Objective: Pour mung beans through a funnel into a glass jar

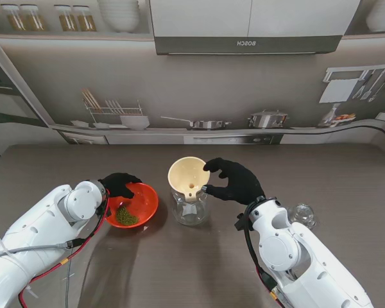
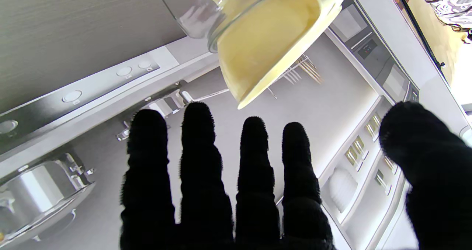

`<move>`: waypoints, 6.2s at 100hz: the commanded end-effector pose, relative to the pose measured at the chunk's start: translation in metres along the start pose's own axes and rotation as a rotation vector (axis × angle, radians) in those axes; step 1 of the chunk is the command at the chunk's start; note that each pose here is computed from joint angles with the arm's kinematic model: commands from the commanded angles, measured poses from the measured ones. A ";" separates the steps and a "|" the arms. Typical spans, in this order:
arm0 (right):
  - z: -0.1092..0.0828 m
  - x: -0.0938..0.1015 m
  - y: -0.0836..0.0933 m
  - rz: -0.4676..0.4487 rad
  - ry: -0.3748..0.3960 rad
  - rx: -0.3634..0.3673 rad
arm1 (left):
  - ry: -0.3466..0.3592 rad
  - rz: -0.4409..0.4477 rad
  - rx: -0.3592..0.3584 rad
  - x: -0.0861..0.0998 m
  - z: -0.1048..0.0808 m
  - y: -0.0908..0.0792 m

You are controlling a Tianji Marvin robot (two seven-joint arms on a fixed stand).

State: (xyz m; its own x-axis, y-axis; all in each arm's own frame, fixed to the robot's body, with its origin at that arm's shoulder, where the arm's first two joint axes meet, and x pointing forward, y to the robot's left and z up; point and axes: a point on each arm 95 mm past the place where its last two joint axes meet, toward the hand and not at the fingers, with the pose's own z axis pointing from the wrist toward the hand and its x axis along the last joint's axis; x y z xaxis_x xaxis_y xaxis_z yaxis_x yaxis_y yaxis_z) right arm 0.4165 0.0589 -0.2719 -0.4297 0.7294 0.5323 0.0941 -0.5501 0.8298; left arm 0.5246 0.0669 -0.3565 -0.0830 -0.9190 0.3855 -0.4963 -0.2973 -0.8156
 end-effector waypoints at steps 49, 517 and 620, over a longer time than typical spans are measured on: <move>0.000 0.000 -0.005 0.007 -0.003 0.021 | -0.016 -0.010 -0.005 0.002 -0.002 0.017; 0.001 0.006 -0.009 -0.049 0.027 -0.027 | 0.182 -0.473 0.363 0.072 -0.074 -0.123; 0.000 0.013 -0.008 -0.076 0.055 -0.067 | 0.193 -0.313 0.392 0.138 -0.038 -0.146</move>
State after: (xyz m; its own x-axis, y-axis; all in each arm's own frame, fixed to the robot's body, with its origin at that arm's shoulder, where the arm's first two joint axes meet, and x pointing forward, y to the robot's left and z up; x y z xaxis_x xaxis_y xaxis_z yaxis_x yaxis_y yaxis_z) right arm 0.4126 0.0684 -0.2716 -0.4724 0.7555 0.4540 -0.0140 -0.5214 0.8532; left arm 0.5521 0.0021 -0.1742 -0.1381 -0.7231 0.6768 -0.1696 -0.6560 -0.7355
